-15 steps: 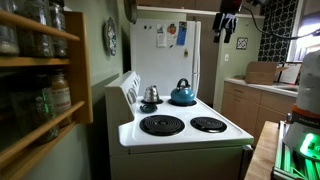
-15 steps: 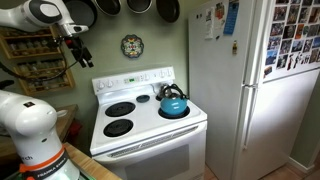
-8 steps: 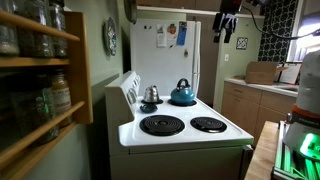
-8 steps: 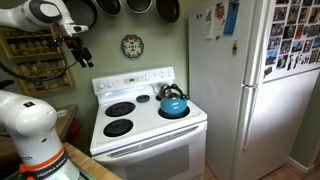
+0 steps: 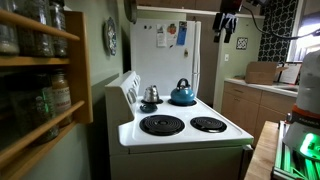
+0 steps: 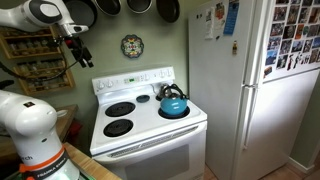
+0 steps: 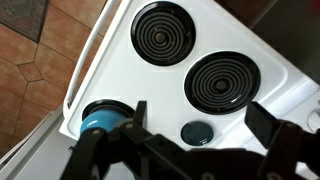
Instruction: Push the button on the left side of the stove down
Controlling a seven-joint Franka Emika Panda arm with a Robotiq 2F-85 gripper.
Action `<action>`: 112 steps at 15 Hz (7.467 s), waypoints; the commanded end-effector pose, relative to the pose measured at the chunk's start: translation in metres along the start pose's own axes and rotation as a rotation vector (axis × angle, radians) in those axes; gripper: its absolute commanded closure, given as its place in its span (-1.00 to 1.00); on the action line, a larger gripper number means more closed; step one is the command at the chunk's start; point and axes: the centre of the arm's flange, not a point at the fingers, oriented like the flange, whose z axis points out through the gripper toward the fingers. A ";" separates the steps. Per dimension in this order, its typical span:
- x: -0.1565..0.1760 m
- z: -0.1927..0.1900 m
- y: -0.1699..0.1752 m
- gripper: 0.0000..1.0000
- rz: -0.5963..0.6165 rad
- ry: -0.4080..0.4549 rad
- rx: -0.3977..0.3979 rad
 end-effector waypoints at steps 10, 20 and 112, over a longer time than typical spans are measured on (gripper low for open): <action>0.036 0.050 -0.079 -1.00 -0.156 0.073 0.335; 0.099 0.147 -0.073 0.43 -0.031 0.025 0.566; 0.222 0.290 -0.181 1.00 0.440 0.091 1.025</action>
